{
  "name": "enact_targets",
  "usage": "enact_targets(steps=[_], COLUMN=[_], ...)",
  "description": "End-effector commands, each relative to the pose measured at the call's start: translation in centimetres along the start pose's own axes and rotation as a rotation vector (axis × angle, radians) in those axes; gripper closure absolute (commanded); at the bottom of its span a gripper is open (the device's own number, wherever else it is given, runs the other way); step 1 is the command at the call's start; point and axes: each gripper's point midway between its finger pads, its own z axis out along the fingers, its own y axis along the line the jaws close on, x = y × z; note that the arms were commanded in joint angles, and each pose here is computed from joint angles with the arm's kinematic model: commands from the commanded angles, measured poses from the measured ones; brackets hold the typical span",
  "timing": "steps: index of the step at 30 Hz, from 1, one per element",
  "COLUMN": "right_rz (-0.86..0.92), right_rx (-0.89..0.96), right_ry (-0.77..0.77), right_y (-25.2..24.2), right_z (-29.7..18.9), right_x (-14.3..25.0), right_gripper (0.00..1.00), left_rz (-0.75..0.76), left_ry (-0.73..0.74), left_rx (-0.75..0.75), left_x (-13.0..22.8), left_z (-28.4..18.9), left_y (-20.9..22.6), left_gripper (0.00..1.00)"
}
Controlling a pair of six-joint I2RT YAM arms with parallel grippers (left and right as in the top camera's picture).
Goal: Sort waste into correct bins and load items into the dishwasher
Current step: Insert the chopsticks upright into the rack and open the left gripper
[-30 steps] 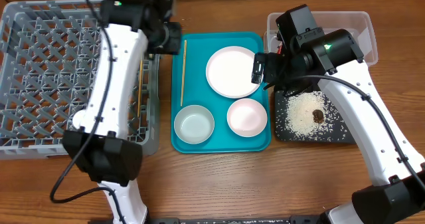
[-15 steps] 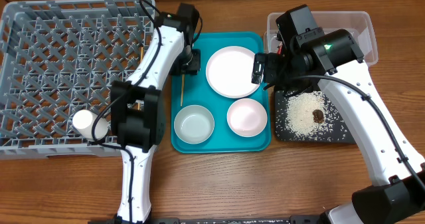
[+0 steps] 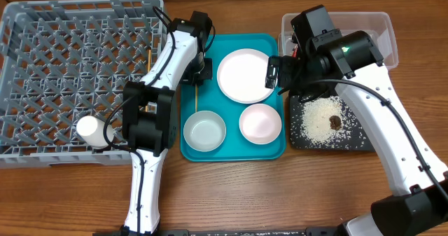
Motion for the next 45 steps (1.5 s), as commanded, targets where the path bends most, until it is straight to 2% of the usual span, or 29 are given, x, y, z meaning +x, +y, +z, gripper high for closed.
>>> enact_targets(steps=[1, 4, 9, 13, 16, 21, 30, 37, 45], right_rz=[0.003, 0.003, 0.003, 0.003, 0.003, 0.003, 0.003, 0.003, 0.004], right_rx=[-0.005, -0.005, -0.005, -0.005, -0.005, -0.005, -0.005, -0.004, -0.005], right_ry=[-0.034, -0.035, -0.034, -0.035, -0.035, -0.035, -0.034, -0.032, -0.032], right_y=[-0.1, 0.0, 0.0, 0.0, 0.0, 0.0, 0.0, -0.1, -0.1], right_z=[-0.9, -0.9, -0.9, -0.9, -0.9, -0.9, -0.9, -0.9, -0.9], right_x=[-0.7, -0.7, -0.7, -0.7, -0.7, -0.7, -0.7, -0.7, -0.7], right_gripper=[0.00, 0.00, 0.00, 0.00, 0.00, 0.00, 0.00, 0.00, 0.00], left_rz=[-0.021, -0.036, -0.059, -0.055, -0.083, -0.101, -0.108, -0.139, -0.073], left_ry=[0.011, -0.042, -0.206, -0.306, -0.319, -0.249, -0.112, -0.065, -0.075], left_rx=[0.010, 0.019, 0.032, -0.014, -0.090, -0.161, -0.226, -0.231, -0.204], left_x=[-0.2, -0.9, -1.9, -0.5, 1.0, 2.1, 2.7, 3.4, 3.1], left_z=[-0.4, -4.2, -13.0, -19.1, -21.1, -20.0, -11.8, -9.4, -9.5], left_y=[0.1, 0.8, 3.0, 5.8, 8.4, 10.6, 12.2, 13.7, 13.3], left_gripper=[0.96, 0.96, 0.96, 0.93, 0.90, 0.89, 0.91, 0.92, 0.80])
